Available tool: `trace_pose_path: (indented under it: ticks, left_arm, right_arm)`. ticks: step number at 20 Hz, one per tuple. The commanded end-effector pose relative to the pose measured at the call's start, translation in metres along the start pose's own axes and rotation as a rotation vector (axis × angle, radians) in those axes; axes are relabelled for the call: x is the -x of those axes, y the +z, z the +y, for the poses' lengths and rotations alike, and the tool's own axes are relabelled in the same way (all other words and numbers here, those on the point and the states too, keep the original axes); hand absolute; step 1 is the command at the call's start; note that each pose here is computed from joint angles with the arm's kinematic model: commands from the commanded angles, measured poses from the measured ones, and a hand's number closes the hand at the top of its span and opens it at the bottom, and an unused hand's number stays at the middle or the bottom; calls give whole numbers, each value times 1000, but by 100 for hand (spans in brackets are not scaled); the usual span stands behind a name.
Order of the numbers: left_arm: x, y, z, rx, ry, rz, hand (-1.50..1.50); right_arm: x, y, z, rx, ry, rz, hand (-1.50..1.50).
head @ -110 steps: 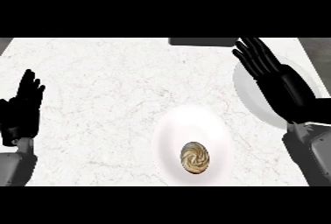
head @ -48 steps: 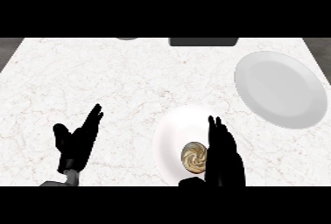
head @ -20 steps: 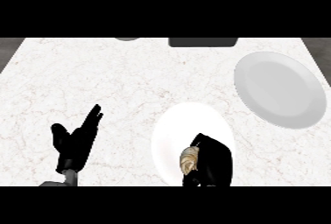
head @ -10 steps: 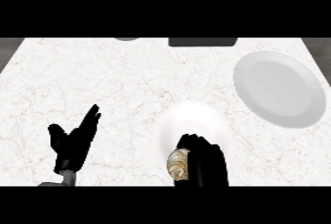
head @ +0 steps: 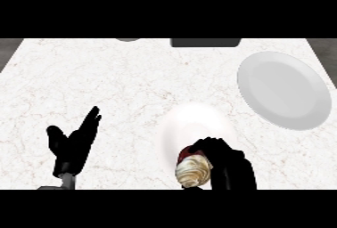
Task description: Pick the cupcake from the plate and place it in the plate
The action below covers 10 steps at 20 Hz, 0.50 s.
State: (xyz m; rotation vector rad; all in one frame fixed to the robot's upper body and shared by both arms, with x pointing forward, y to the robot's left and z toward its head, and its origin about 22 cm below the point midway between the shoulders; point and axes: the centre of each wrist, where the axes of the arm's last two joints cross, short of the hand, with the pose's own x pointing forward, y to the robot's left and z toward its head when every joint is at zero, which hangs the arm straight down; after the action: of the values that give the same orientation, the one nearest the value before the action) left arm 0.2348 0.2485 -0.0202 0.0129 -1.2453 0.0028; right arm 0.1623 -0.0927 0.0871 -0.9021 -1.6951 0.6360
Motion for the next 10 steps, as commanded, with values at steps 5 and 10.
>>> trace_pose_path:
  ticks: [5, 10]
  left_arm:
    - [15, 6, -13, 9, -16, 62, 0]
    - [15, -11, 1, 15, -8, 66, 0]
  right_arm:
    - [40, -22, -45, 211, -195, 125, 150]
    - [88, -54, -52, 325, -276, 170, 150]
